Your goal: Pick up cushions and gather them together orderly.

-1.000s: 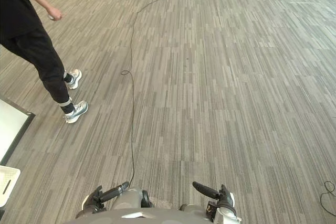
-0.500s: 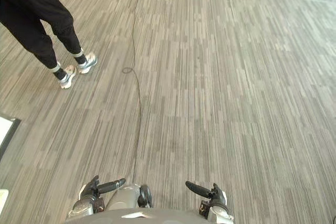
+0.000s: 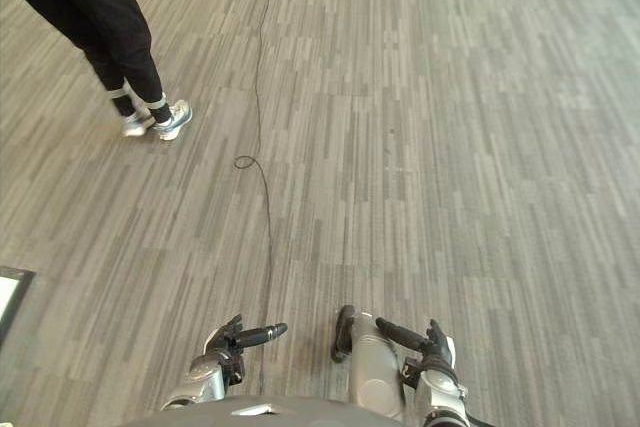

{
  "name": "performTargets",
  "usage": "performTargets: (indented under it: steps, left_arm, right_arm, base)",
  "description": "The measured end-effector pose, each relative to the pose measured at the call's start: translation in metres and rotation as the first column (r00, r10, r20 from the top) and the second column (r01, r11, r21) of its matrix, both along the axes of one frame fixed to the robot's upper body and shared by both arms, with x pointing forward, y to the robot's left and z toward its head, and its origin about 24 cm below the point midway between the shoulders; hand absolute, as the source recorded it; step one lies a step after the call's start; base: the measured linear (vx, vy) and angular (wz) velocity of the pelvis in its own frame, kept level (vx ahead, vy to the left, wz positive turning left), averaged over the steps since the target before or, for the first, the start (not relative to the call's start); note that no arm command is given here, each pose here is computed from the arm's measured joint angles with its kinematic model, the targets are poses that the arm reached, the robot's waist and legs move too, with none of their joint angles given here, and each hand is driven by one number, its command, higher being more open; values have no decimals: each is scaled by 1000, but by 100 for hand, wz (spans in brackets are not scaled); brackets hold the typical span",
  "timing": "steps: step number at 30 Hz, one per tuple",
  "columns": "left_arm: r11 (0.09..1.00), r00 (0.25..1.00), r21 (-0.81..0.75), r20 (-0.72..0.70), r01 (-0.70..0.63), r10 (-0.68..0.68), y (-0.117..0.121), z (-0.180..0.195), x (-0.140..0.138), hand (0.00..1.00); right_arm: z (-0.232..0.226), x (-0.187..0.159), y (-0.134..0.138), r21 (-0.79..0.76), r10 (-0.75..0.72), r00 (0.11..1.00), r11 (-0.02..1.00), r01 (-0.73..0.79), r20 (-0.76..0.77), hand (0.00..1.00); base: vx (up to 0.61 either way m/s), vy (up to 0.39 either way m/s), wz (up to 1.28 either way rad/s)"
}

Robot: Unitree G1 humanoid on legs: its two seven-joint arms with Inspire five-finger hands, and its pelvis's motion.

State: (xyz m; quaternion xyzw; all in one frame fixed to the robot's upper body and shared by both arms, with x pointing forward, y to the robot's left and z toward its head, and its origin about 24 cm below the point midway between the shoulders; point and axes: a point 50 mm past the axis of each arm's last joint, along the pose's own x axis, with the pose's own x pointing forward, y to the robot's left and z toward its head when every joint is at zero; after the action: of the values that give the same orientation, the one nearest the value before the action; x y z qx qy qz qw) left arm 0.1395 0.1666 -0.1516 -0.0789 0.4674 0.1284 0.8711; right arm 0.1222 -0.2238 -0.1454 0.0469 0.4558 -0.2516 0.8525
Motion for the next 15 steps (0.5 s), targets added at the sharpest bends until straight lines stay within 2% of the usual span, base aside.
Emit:
performTargets:
  steps: [4, 8, 15]
  left_arm:
    - [999, 997, 30, 77, -21, 18, 10, 9, 11, 100]
    - [999, 986, 36, 166, -33, 26, 11, 19, 23, 100]
    - [998, 982, 45, 189, -36, 26, 11, 21, 27, 100]
  right_arm:
    - [-3, 2, 14, 7, 72, 997, 997, -72, -19, 100]
    - [-5, 1, 29, 36, 128, 991, 991, -127, -30, 100]
    - [-12, -15, 40, 61, 103, 992, 993, -98, -79, 100]
  base:
    - [506, -101, -27]
    - [453, 43, -51]
    - [573, 276, -65]
